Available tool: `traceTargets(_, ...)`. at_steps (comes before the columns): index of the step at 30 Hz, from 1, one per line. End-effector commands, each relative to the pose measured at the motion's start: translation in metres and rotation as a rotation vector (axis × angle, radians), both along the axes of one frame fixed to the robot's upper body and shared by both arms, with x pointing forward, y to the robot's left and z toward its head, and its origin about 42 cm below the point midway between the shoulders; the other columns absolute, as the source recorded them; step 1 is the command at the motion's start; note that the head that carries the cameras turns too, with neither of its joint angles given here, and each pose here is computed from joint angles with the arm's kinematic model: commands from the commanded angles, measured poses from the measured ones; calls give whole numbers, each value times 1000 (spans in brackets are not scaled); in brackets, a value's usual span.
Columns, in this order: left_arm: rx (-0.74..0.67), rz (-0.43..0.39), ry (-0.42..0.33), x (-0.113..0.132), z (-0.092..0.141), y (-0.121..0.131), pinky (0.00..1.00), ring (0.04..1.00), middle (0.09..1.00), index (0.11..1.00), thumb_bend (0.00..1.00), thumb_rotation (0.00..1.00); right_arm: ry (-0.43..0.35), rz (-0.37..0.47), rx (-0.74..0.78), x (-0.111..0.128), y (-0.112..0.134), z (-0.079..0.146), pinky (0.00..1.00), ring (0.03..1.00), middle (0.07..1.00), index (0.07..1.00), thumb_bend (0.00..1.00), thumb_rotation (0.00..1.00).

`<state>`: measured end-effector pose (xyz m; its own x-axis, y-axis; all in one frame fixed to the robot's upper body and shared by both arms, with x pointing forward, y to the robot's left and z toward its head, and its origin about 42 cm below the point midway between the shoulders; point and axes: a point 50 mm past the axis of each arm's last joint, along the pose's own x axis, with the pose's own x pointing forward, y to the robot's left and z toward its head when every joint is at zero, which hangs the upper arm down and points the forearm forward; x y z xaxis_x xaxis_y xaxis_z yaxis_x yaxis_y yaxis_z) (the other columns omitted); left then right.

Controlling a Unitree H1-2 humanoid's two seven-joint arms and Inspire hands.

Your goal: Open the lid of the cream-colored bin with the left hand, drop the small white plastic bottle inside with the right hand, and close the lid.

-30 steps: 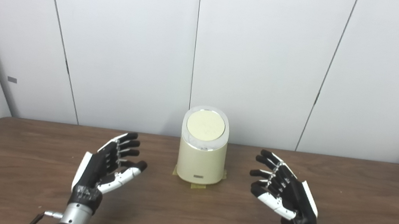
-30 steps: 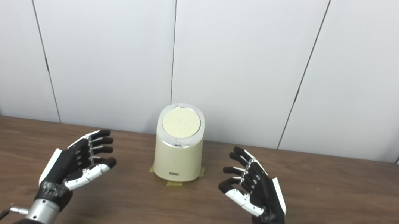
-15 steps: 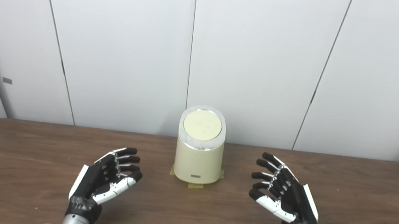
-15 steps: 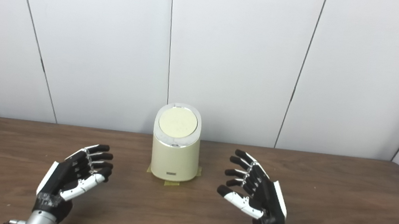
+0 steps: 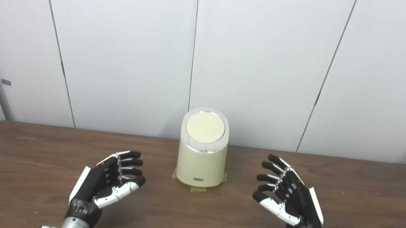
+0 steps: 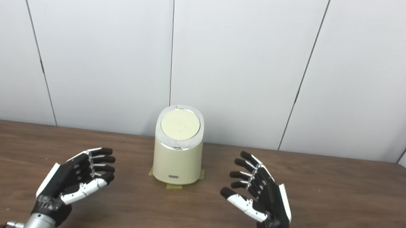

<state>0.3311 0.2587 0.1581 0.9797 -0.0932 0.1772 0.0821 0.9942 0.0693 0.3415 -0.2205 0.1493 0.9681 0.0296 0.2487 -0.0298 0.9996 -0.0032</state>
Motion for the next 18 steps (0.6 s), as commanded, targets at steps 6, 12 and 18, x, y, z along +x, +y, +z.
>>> traceTargets(6, 34, -6, -111, 9, 22, -5, 496, 628, 706, 739, 724, 159, -87, -1, 0, 6, 0, 18, 529, 646, 767, 790, 836, 286)
traceTargets(12, 14, 4, -120, 10, 20, -5, 494, 621, 696, 731, 735, 116, -82, -2, -5, 6, 0, 18, 533, 652, 766, 789, 836, 282)
traceTargets(18, -11, 4, -116, 11, 18, -5, 497, 629, 697, 729, 731, 126, -84, -3, -9, 6, 0, 18, 533, 653, 767, 792, 831, 283)
